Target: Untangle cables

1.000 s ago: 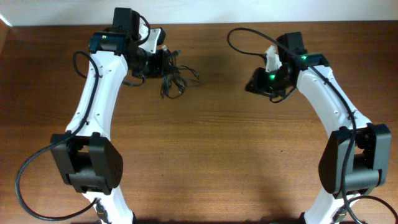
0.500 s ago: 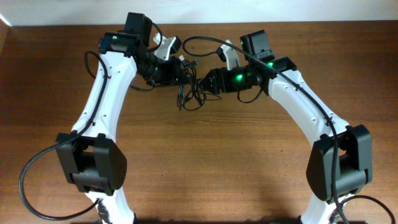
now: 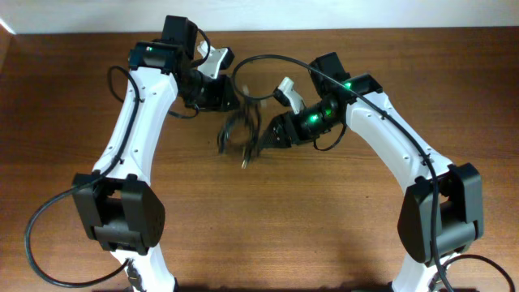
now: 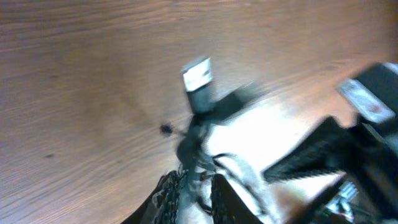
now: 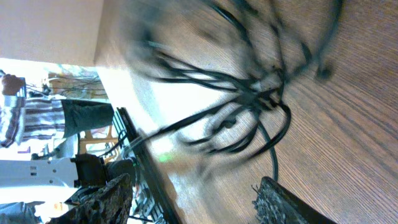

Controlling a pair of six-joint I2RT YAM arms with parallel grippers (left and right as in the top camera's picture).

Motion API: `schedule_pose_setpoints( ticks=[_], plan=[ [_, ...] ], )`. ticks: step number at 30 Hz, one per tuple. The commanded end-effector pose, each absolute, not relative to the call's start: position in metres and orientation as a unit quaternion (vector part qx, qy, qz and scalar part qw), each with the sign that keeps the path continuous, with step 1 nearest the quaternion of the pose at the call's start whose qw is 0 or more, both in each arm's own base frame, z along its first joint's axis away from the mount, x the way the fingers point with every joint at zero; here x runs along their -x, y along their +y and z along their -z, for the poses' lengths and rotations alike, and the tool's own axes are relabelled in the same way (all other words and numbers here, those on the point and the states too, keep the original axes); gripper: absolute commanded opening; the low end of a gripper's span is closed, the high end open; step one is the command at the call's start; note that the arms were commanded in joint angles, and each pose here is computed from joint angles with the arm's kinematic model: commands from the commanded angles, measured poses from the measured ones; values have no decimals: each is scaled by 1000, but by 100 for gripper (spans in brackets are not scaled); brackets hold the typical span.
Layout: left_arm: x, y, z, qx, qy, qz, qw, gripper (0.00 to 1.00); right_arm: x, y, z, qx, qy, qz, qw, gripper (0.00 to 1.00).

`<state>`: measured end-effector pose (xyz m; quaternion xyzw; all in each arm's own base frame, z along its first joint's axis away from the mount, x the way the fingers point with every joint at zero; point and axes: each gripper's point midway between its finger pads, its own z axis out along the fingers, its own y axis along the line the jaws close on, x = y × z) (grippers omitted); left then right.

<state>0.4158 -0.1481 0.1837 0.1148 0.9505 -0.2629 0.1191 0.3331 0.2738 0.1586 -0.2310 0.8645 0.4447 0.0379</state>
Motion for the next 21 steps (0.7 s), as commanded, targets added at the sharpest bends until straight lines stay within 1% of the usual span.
schedule_pose_setpoints(
  ticks=[1,2,3,5,7,8,9,10,12,14,15,18,21],
  plan=[
    [-425,-115,-187,-109,968,167,151,36,-324,278,-164,270,847,-456,41,62],
    [-425,-114,-187,-109,969,164,151,44,-323,276,-163,271,848,-453,39,62],
    [-425,-114,-187,-109,969,164,151,46,-324,276,-163,271,849,-451,40,62],
    [-425,-114,-186,-106,969,165,151,48,-329,271,-154,253,870,-422,38,62],
    [-425,-114,-186,-86,971,168,146,50,-348,246,-127,156,935,-317,30,62],
    [-423,-114,-186,-75,973,170,141,50,-355,232,-118,104,957,-270,30,62],
    [-420,-115,-184,-61,974,174,130,47,-363,216,-110,44,973,-224,33,62],
    [-412,-124,-180,-65,973,195,108,44,-372,202,-107,2,978,-203,41,62],
    [-397,-145,-166,-79,971,218,60,39,-392,167,-108,-57,975,-206,53,62],
    [-380,-166,-155,-101,969,226,21,38,-405,124,-108,-108,971,-206,58,62],
    [-371,-177,-153,-112,966,233,3,41,-408,109,-109,-119,968,-212,58,62],
    [-340,-203,-139,-141,963,224,-54,56,-405,74,-108,-132,966,-215,51,62],
    [-325,-208,-111,-128,966,208,-89,63,-403,71,-108,-123,968,-212,50,62]
  ],
)
